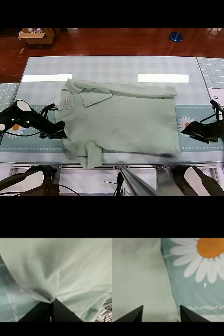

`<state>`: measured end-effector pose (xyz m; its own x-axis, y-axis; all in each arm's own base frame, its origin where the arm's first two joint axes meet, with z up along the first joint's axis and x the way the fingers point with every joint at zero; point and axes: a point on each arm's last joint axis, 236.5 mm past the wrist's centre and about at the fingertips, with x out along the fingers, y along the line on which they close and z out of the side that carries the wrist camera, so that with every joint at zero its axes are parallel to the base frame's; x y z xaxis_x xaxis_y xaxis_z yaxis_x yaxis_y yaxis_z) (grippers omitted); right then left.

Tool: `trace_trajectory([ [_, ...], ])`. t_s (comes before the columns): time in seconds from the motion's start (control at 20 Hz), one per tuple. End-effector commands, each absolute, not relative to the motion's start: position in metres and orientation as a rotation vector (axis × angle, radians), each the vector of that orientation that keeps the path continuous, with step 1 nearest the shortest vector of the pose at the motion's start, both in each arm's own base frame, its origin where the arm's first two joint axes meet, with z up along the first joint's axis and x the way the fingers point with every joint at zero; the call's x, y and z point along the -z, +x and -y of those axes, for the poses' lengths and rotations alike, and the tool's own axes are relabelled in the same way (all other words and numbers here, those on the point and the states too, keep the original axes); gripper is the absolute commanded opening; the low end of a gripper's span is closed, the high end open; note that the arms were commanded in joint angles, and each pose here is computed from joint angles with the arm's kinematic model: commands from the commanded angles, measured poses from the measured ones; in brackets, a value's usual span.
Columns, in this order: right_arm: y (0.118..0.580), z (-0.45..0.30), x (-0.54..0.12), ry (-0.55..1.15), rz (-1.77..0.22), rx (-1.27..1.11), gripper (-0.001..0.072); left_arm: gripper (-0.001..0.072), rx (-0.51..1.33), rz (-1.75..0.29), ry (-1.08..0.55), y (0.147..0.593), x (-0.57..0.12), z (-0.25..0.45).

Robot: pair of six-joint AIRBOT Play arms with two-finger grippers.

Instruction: Fold the shirts.

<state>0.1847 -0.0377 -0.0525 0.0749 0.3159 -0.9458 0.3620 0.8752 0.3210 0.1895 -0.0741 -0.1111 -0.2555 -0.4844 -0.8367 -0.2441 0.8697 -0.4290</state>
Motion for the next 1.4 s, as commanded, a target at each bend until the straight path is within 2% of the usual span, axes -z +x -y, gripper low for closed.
trace_trajectory([
  [0.0,0.152,0.051,0.06,0.623,-1.612,0.136,0.0542,0.0028,0.281,-1.851,-0.52,0.187,0.112,0.075],
  [0.1,0.138,0.043,0.069,0.695,-1.639,0.133,0.0544,0.0028,0.306,-1.849,-0.503,0.187,0.112,0.075],
  [0.2,0.13,0.039,0.083,0.718,-1.65,0.141,0.0605,0.0028,0.312,-1.842,-0.496,0.188,0.112,0.075],
  [0.65,0.126,0.019,0.095,0.784,-1.649,0.11,0.0595,0.0028,0.343,-1.811,-0.465,0.193,0.114,0.074],
  [0.95,0.117,-0.001,0.106,0.649,-1.804,0.043,0.059,0.0028,0.34,-1.806,-0.464,0.194,0.114,0.074],
  [1.05,0.109,-0.012,0.112,0.608,-1.886,-0.014,0.0525,0.0028,0.34,-1.806,-0.464,0.194,0.114,0.074],
  [1.1,0.107,-0.016,0.113,0.594,-1.91,-0.03,0.0525,0.0028,0.34,-1.807,-0.465,0.194,0.114,0.074],
  [1.35,0.113,-0.013,0.12,0.581,-1.906,-0.001,0.0524,0.0028,0.341,-1.807,-0.465,0.194,0.114,0.074],
])
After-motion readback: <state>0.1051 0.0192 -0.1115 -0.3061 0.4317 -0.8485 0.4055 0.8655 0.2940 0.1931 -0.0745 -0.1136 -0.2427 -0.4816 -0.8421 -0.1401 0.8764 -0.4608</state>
